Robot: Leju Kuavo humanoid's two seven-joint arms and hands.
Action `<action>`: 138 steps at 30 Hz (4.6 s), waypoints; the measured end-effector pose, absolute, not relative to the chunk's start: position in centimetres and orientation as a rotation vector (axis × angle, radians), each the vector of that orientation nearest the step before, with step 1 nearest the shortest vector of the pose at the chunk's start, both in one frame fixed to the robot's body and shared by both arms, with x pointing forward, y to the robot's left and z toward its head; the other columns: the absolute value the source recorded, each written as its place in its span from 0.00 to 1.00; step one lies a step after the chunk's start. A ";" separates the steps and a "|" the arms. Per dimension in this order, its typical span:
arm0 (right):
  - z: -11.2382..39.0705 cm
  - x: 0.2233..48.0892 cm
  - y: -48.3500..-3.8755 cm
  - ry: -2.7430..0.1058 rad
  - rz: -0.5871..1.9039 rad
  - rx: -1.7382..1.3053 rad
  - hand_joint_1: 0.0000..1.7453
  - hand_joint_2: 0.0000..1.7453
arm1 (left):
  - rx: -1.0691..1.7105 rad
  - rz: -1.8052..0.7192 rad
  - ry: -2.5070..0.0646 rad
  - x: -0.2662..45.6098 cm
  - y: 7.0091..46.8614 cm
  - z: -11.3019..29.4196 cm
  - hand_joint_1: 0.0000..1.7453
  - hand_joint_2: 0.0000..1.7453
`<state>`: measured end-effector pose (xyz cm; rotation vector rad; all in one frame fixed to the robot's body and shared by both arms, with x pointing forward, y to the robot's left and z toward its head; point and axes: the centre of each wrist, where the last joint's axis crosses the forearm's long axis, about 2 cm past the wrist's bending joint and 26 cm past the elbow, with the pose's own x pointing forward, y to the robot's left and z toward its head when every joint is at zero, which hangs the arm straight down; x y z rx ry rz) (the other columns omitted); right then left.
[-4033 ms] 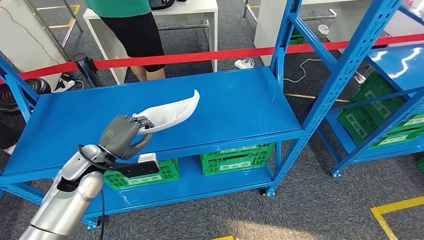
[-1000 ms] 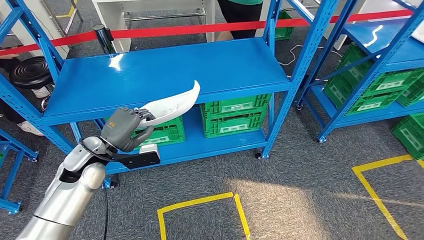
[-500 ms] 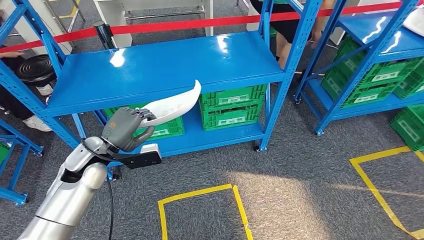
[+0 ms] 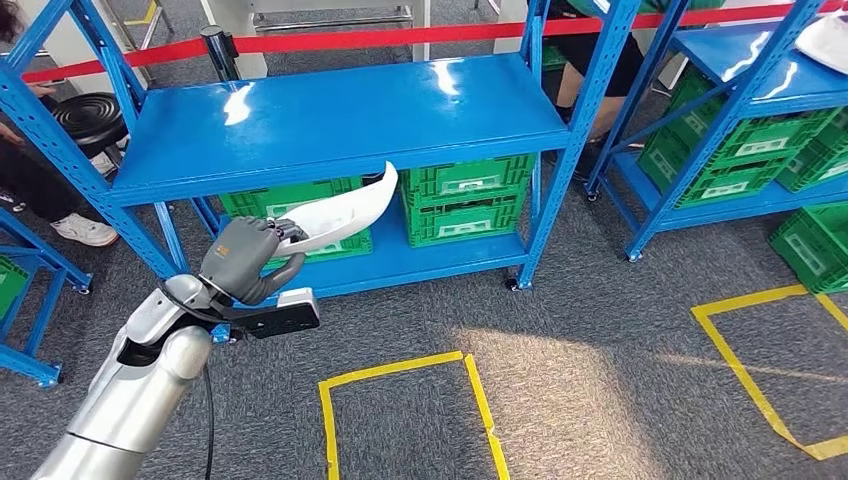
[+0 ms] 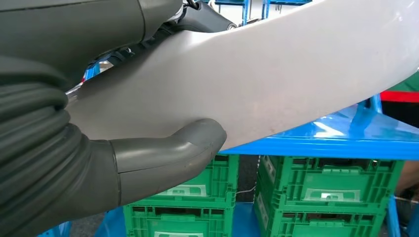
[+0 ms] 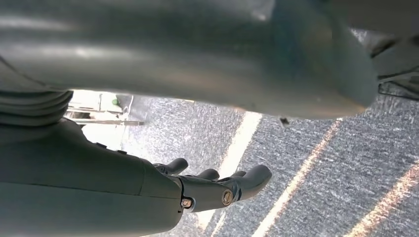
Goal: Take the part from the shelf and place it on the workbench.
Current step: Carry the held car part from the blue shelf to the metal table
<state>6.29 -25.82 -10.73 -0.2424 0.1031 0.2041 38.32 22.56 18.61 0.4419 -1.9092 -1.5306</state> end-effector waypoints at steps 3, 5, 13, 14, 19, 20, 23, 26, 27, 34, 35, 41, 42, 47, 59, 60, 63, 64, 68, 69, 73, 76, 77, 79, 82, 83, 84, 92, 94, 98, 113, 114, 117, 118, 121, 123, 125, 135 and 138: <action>-10.7 6.3 -25.8 0.100 0.206 -0.248 0.00 0.00 | 0.440 -1.531 -1.907 38.3 22.6 18.5 1.00 1.00; -10.7 6.3 -25.8 0.101 0.207 -0.252 0.00 0.00 | 0.442 -1.532 -1.903 38.3 22.7 18.4 1.00 1.00; -10.7 6.3 -25.8 0.101 0.214 -0.261 0.00 0.00 | 0.436 -1.526 -1.885 37.7 22.9 17.5 1.00 1.00; -10.7 6.2 -25.8 0.101 0.212 -0.264 0.00 0.00 | 0.449 -1.523 -1.892 37.7 22.9 17.6 1.00 1.00; -10.7 6.1 -25.8 0.104 0.203 -0.277 0.00 0.00 | 0.465 -1.508 -1.916 37.3 22.6 17.3 1.00 1.00; -10.7 6.0 -25.8 0.104 0.203 -0.279 0.00 0.00 | 0.458 -1.507 -1.916 37.1 22.6 17.1 1.00 1.00; -10.8 5.9 -25.9 0.104 0.201 -0.286 0.00 0.00 | 0.428 -1.500 -1.922 36.8 22.6 16.7 1.00 1.00; -10.8 5.8 -25.9 0.107 0.200 -0.291 0.00 0.00 | 0.399 -1.497 -1.915 36.3 22.6 16.0 1.00 1.00; -10.8 5.8 -25.9 0.107 0.200 -0.292 0.00 0.00 | 0.394 -1.495 -1.911 36.2 22.6 15.8 1.00 1.00; -10.8 5.9 -26.1 0.102 0.204 -0.298 0.00 0.00 | 0.392 -1.492 -1.924 36.0 22.6 15.9 1.00 1.00; -10.8 5.9 -26.1 0.106 0.204 -0.299 0.00 0.00 | 0.392 -1.494 -1.926 36.0 22.7 15.9 1.00 1.00; -10.8 5.9 -26.1 0.117 0.208 -0.301 0.00 0.00 | 0.375 -1.508 -1.941 36.1 22.9 16.1 1.00 1.00; -10.8 5.9 -26.1 0.117 0.209 -0.301 0.00 0.00 | 0.375 -1.508 -1.943 36.0 22.9 16.0 1.00 1.00; -10.8 6.0 -26.1 0.115 0.211 -0.301 0.00 0.00 | 0.409 -1.481 -2.001 35.9 23.0 16.5 1.00 1.00; -10.8 5.9 -26.2 0.118 0.222 -0.307 0.00 0.00 | 0.351 -1.446 -1.957 34.5 23.9 14.7 1.00 1.00; -10.8 5.9 -26.2 0.117 0.222 -0.308 0.00 0.00 | 0.349 -1.442 -1.957 34.5 23.9 14.8 1.00 1.00; -10.8 6.0 -26.2 0.108 0.223 -0.309 0.00 0.00 | 0.347 -1.429 -1.961 34.6 24.1 14.8 1.00 1.00; -10.7 6.1 -26.2 0.106 0.224 -0.310 0.00 0.00 | 0.345 -1.425 -1.961 34.5 24.2 14.8 1.00 1.00; -10.7 6.2 -26.2 0.116 0.223 -0.316 0.00 0.00 | 0.331 -1.416 -1.950 34.6 24.8 14.7 1.00 1.00; -10.7 6.1 -26.2 0.119 0.223 -0.316 0.00 0.00 | 0.325 -1.416 -1.946 34.6 24.9 14.8 1.00 1.00; -10.8 5.9 -26.3 0.127 0.223 -0.316 0.00 0.00 | 0.315 -1.415 -1.920 34.6 25.2 14.4 1.00 1.00; -10.8 6.0 -26.3 0.126 0.223 -0.317 0.00 0.00 | 0.333 -1.411 -1.929 34.7 25.5 14.5 1.00 1.00; -10.8 6.0 -26.3 0.126 0.223 -0.317 0.00 0.00 | 0.345 -1.411 -1.936 34.7 25.6 14.5 1.00 1.00; -10.7 6.1 -26.3 0.124 0.221 -0.317 0.00 0.00 | 0.371 -1.414 -1.942 34.7 25.6 14.6 1.00 1.00; -10.7 6.3 -26.3 0.121 0.220 -0.317 0.00 0.00 | 0.405 -1.415 -1.946 34.7 25.8 14.6 1.00 1.00; -10.7 6.3 -26.3 0.121 0.219 -0.316 0.00 0.00 | 0.411 -1.412 -1.950 34.7 25.8 14.7 1.00 1.00; -10.7 6.2 -26.3 0.122 0.219 -0.316 0.00 0.00 | 0.416 -1.410 -1.954 34.7 25.7 14.7 1.00 1.00; -10.8 6.0 -26.3 0.131 0.209 -0.313 0.00 0.00 | 0.420 -1.406 -1.955 34.4 25.5 14.4 1.00 1.00; -10.8 6.0 -26.3 0.124 0.209 -0.312 0.00 0.00 | 0.431 -1.401 -1.958 34.5 25.6 14.5 1.00 1.00; -10.7 6.1 -26.3 0.142 0.206 -0.315 0.00 0.00 | 0.453 -1.393 -1.958 34.6 25.9 14.6 1.00 1.00; -10.7 6.4 -26.3 0.144 0.209 -0.312 0.00 0.00 | 0.501 -1.371 -1.954 34.6 26.7 15.0 1.00 1.00; -10.7 6.4 -26.3 0.143 0.210 -0.312 0.00 0.00 | 0.502 -1.370 -1.956 34.7 26.7 15.0 1.00 1.00; -10.8 6.1 -26.3 0.147 0.212 -0.311 0.00 0.00 | 0.500 -1.367 -1.958 34.7 26.6 15.0 1.00 1.00; -10.8 6.0 -26.3 0.150 0.213 -0.312 0.00 0.00 | 0.499 -1.367 -1.957 34.6 26.5 15.0 1.00 1.00; -10.8 6.0 -26.3 0.151 0.216 -0.313 0.00 0.00 | 0.498 -1.367 -1.956 34.6 26.5 15.0 1.00 1.00; -10.7 6.1 -26.3 0.145 0.217 -0.313 0.00 0.00 | 0.498 -1.367 -1.957 34.7 26.5 15.0 1.00 1.00; -10.7 6.3 -26.2 0.138 0.217 -0.313 0.00 0.00 | 0.497 -1.365 -1.956 34.7 26.6 15.1 1.00 1.00; -10.7 6.1 -26.1 0.159 0.216 -0.318 0.00 0.00 | 0.490 -1.366 -1.948 35.2 26.8 15.1 1.00 1.00; -10.7 6.2 -25.9 0.155 0.215 -0.317 0.00 0.00 | 0.489 -1.368 -1.957 35.4 26.7 15.4 1.00 1.00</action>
